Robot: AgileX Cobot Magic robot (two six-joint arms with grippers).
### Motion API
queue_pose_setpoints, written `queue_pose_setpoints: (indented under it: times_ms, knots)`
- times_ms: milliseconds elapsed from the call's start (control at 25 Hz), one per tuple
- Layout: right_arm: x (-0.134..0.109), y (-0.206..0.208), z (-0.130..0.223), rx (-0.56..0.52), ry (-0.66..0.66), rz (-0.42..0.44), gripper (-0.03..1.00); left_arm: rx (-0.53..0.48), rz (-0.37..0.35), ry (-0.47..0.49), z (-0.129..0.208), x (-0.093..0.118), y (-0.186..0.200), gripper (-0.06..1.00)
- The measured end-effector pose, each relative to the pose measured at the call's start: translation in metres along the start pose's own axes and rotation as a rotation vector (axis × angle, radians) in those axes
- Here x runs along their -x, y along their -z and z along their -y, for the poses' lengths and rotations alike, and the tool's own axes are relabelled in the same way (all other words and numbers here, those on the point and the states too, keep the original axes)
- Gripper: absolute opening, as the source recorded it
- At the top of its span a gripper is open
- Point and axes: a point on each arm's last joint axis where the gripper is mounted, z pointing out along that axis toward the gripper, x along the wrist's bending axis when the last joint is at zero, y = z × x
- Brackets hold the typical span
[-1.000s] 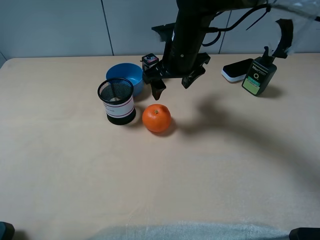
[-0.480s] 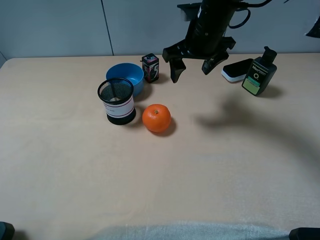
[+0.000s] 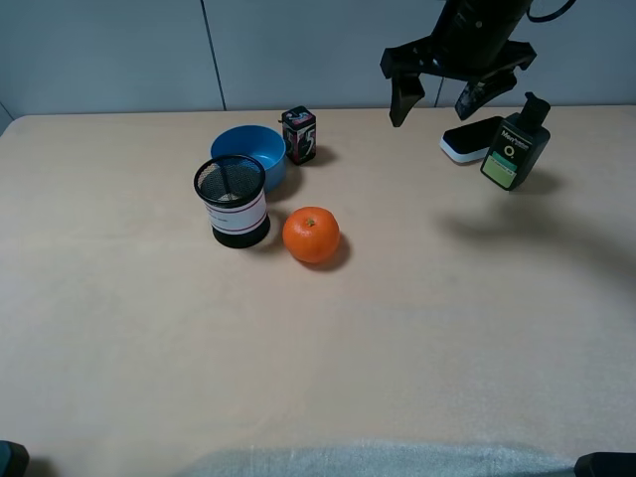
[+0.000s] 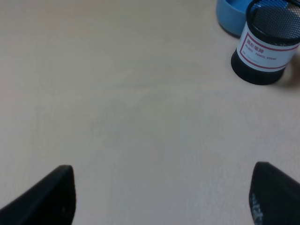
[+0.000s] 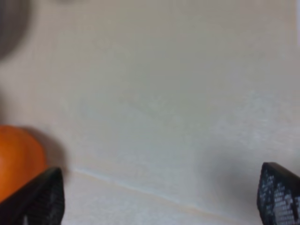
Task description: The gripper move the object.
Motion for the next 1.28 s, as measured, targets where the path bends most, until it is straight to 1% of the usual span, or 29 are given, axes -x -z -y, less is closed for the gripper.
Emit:
queue_pose_setpoints:
  times_ms: [480, 760, 880, 1120, 1280]
  knots:
    - [0.071, 0.041, 0.002, 0.039, -0.177, 0.053, 0.62, 0.000, 0.000, 0.000, 0.000, 0.000, 0.000, 0.75]
    - [0.125, 0.061, 0.012, 0.045, -0.314, 0.097, 0.62, 0.000, 0.000, 0.000, 0.000, 0.000, 0.000, 0.75]
    - [0.144, 0.071, 0.018, 0.050, -0.355, 0.115, 0.62, 0.000, 0.000, 0.000, 0.000, 0.000, 0.000, 0.75]
    - [0.167, 0.080, 0.046, 0.057, -0.414, 0.129, 0.62, 0.000, 0.000, 0.000, 0.000, 0.000, 0.000, 0.75]
    - [0.166, 0.078, 0.070, 0.045, -0.375, 0.136, 0.62, 0.000, 0.000, 0.000, 0.000, 0.000, 0.000, 0.75]
